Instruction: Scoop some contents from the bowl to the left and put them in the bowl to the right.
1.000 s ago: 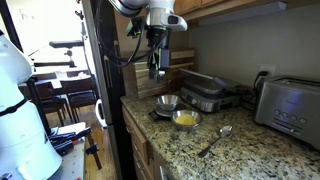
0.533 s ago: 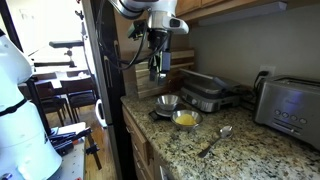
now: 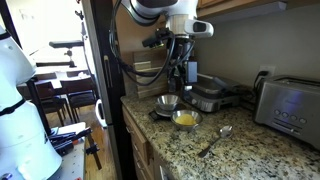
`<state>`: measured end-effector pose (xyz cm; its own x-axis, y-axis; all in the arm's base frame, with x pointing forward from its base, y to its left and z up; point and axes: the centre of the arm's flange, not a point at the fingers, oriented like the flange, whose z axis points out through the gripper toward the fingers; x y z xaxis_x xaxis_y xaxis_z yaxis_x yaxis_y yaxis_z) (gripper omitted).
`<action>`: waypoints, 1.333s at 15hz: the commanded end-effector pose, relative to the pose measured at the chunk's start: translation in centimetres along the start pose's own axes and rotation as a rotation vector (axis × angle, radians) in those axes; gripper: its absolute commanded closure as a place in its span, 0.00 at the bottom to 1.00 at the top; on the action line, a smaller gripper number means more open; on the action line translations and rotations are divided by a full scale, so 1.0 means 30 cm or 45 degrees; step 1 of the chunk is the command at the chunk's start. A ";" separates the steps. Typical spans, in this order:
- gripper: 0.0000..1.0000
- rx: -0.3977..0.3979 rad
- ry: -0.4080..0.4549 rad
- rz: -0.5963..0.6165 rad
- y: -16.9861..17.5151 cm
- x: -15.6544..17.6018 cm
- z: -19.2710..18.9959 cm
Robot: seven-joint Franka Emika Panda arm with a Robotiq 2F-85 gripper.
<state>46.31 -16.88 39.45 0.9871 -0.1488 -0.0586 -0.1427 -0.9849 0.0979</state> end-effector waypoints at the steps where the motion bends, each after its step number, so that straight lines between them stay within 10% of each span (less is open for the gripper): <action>1: 0.00 0.019 0.018 -0.076 0.115 0.115 0.082; 20: 0.00 -0.011 0.108 -0.141 0.239 0.316 0.376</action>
<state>52.82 -24.48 30.36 0.9992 -0.0312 -0.0237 -0.0284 -0.9936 0.1095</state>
